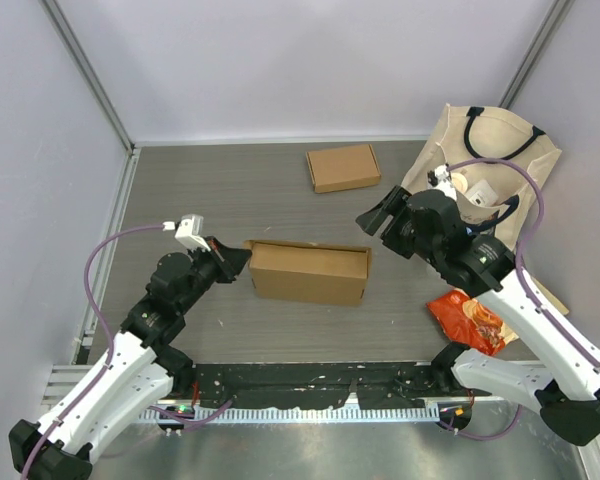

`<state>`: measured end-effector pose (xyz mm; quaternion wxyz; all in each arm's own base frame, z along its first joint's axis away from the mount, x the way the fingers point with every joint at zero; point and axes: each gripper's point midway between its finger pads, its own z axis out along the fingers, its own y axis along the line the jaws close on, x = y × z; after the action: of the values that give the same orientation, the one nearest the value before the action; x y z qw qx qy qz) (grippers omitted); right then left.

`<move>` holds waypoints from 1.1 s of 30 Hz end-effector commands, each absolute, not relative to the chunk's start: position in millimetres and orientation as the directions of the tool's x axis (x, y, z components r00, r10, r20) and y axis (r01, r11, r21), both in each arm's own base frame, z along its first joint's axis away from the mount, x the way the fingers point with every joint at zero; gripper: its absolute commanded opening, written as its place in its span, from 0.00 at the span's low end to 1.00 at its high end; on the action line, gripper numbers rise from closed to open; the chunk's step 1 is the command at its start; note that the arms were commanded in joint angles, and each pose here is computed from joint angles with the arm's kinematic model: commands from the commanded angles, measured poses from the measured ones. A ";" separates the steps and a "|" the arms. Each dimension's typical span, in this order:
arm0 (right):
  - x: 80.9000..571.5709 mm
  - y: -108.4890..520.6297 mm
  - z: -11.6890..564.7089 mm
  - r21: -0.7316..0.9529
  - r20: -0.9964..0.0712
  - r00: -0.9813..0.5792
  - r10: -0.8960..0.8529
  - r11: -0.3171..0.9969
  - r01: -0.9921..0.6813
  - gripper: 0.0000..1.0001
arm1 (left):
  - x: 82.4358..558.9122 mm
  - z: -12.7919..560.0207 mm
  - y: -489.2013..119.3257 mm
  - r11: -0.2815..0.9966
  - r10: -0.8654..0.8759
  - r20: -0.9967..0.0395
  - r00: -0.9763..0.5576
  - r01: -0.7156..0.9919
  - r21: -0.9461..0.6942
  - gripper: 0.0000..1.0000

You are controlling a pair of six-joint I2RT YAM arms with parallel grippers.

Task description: Fold the paper box

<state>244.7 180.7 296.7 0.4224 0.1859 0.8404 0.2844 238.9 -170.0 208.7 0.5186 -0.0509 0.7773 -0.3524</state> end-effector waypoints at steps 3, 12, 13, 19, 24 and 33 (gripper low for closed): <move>237.4 172.7 266.2 0.649 -0.473 -0.609 0.637 0.719 0.249 0.68 | 232.5 181.9 -166.1 0.780 -0.411 -0.753 -0.515 0.229 -0.582 0.00; 232.4 190.7 238.8 0.698 -0.346 -0.651 0.676 0.649 0.302 0.50 | 230.8 183.3 -168.5 0.774 -0.414 -0.746 -0.522 0.229 -0.590 0.00; 233.3 192.7 237.6 0.705 -0.341 -0.650 0.679 0.642 0.301 0.49 | 230.7 187.1 -169.6 0.769 -0.418 -0.744 -0.521 0.233 -0.596 0.00; 233.3 191.5 226.3 0.718 -0.313 -0.631 0.710 0.612 0.332 0.37 | 214.2 200.9 -179.6 0.734 -0.403 -0.673 -0.620 0.220 -0.643 0.33; 233.8 193.1 219.2 0.712 -0.314 -0.640 0.702 0.620 0.330 0.36 | 193.2 218.0 -171.4 0.752 -0.367 -0.636 -0.678 0.186 -0.632 0.62; 237.0 193.8 219.9 0.702 -0.345 -0.648 0.679 0.645 0.302 0.35 | 203.1 279.1 -161.9 0.779 -0.413 -0.625 -0.662 0.099 -0.619 0.72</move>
<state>231.9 190.0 214.4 0.2955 0.2944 0.8582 0.2991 202.2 -168.2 277.7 0.4280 -0.0668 0.8296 -0.3523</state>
